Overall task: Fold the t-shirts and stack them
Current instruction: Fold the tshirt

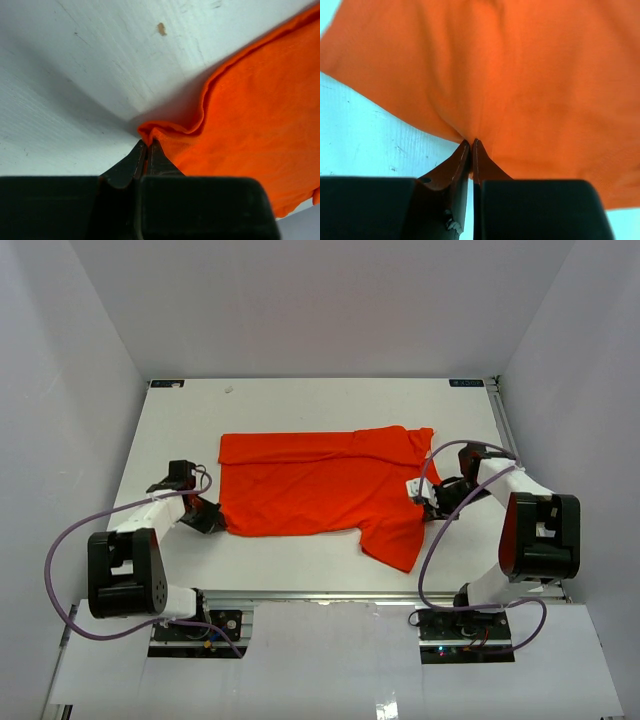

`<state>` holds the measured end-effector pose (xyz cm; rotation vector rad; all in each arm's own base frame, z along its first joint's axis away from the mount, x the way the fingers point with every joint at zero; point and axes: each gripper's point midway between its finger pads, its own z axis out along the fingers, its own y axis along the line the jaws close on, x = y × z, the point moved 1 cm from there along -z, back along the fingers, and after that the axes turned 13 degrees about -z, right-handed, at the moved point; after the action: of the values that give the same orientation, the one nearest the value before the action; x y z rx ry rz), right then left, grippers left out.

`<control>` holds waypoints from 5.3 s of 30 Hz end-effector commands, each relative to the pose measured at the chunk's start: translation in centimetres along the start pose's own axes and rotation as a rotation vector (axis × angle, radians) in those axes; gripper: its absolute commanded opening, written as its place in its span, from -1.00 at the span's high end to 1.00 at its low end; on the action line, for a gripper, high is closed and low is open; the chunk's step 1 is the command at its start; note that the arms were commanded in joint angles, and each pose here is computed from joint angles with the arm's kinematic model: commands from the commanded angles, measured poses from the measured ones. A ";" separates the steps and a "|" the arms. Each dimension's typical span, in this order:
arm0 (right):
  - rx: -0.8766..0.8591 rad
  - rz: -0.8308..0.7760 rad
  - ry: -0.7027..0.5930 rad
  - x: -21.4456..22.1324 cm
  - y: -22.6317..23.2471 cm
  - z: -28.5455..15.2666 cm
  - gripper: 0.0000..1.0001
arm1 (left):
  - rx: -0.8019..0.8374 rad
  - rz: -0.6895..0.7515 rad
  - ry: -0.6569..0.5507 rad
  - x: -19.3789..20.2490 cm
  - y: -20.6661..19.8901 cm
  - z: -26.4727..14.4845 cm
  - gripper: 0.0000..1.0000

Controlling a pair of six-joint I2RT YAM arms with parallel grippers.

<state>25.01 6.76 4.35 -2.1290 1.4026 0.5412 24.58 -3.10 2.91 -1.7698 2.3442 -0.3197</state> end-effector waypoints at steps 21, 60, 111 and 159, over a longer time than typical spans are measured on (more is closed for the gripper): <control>0.339 0.029 -0.159 -4.8 -8.3 -9.8 0.87 | 0.355 0.053 -0.142 -3.1 -10.7 -10.4 0.85; 0.455 0.142 -0.237 -2.0 -16.9 -11.6 0.87 | 0.402 0.086 -0.195 -6.6 -19.3 -9.8 0.85; 0.491 0.218 -0.216 1.2 -23.5 -8.9 0.87 | 0.200 0.116 -0.202 -9.2 -20.2 0.0 0.84; 0.601 0.452 0.093 9.0 -28.9 -2.6 0.29 | 0.231 0.125 -0.218 -9.4 -21.2 -1.0 0.81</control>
<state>53.31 8.48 5.69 -1.4412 1.8292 0.2453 45.03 0.17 6.38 -1.5246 2.2323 -0.3037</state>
